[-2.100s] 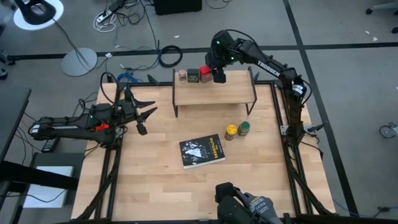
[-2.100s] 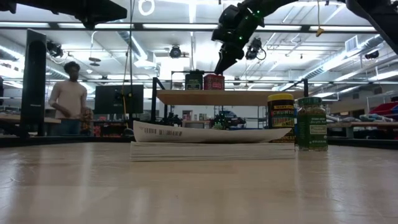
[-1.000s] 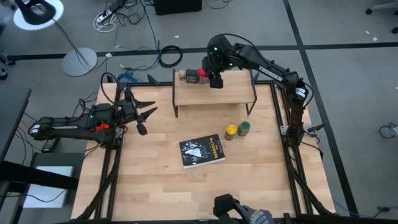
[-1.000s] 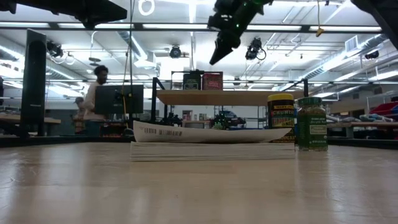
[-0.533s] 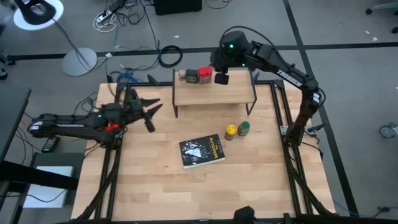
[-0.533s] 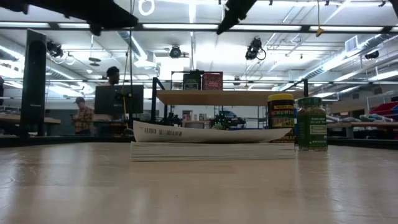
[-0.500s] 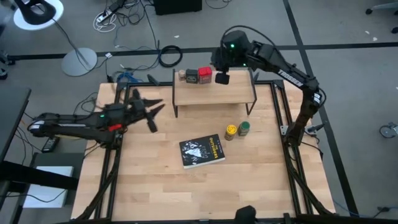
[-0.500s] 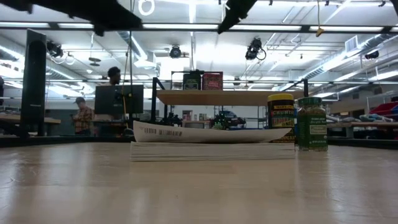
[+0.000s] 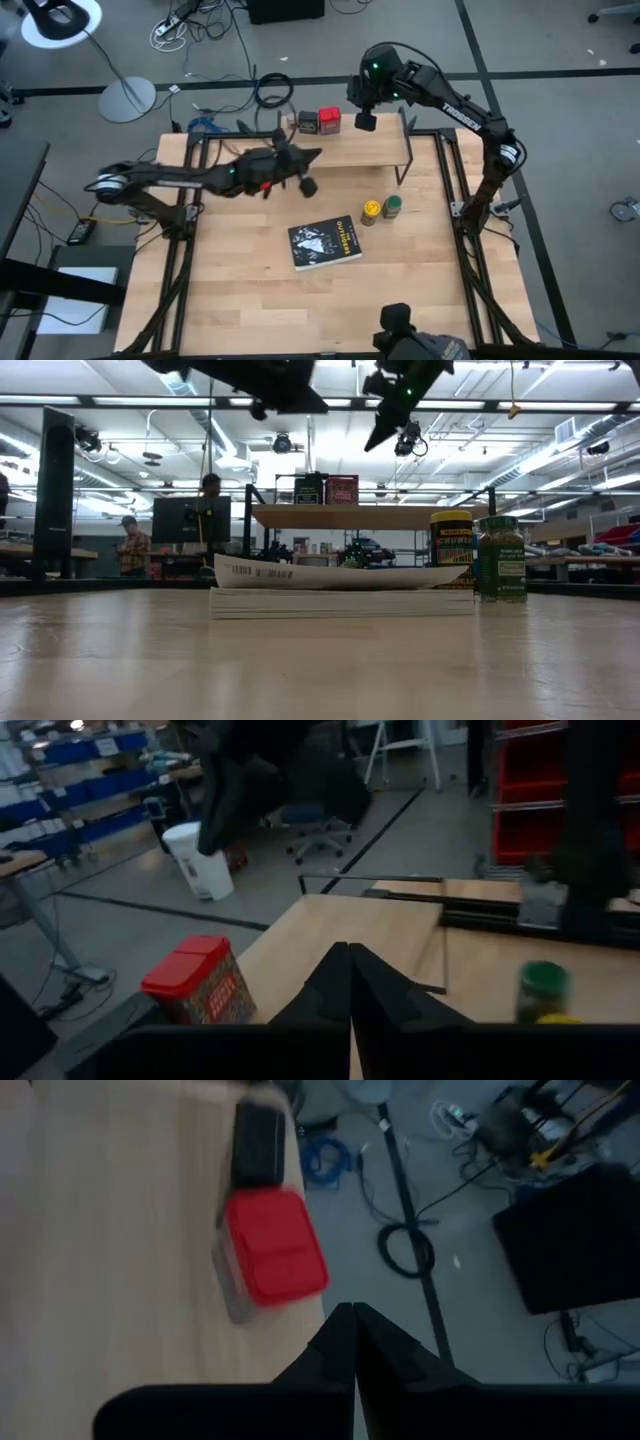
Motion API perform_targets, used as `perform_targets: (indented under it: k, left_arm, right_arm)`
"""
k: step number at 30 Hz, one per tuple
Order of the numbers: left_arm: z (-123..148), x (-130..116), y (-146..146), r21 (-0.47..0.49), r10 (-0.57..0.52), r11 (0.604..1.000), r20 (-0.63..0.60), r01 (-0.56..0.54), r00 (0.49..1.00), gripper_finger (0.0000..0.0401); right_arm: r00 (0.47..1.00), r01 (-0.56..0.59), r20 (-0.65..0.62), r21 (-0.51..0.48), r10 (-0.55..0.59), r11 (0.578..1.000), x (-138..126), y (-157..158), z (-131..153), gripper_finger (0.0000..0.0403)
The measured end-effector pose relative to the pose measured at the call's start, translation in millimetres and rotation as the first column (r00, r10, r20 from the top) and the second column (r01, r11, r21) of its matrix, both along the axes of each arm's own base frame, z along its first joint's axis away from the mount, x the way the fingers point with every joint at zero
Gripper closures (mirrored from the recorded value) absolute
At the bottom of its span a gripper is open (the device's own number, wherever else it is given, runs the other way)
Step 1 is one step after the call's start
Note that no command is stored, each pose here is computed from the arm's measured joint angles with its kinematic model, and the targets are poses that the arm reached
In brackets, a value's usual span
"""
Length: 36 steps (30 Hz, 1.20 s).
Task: Shelf spices
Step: Put the red seasoning on the shelf
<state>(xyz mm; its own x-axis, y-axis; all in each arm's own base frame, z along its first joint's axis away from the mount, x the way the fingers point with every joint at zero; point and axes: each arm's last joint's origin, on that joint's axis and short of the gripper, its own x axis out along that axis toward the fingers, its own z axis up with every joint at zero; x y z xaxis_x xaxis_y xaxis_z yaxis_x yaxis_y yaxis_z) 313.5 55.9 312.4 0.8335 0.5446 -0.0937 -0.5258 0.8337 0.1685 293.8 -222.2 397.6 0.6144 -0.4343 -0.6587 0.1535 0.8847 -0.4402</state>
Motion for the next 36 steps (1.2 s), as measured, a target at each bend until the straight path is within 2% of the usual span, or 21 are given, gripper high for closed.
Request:
perform_targets:
  k: [7, 13, 24, 36]
  left_arm:
    - [-13, 23, 43, -0.112, -0.012, 0.994, -0.067, 0.004, 0.998, 0.04]
    - [-30, 27, 64, -0.16, -0.017, 0.987, -0.09, 0.003, 0.996, 0.04]
    - [-40, 27, 82, -0.171, 0.032, 0.984, -0.108, -0.05, 0.994, 0.0401]
    - [-62, 33, 102, -0.188, 0.051, 0.979, -0.127, -0.074, 0.991, 0.0401]
  right_arm:
    - [0.994, -0.1, 0.051, -0.014, 0.101, 0.995, -2, -16, -7, 0.0402]
    - [0.986, -0.162, 0.029, 0.006, 0.162, 0.987, 0, -32, -23, 0.0402]
    - [0.983, -0.181, 0.023, -0.035, 0.182, 0.983, 25, -58, -56, 0.0403]
    - [0.988, -0.153, -0.003, -0.02, 0.153, 0.988, 25, -70, -69, 0.0403]
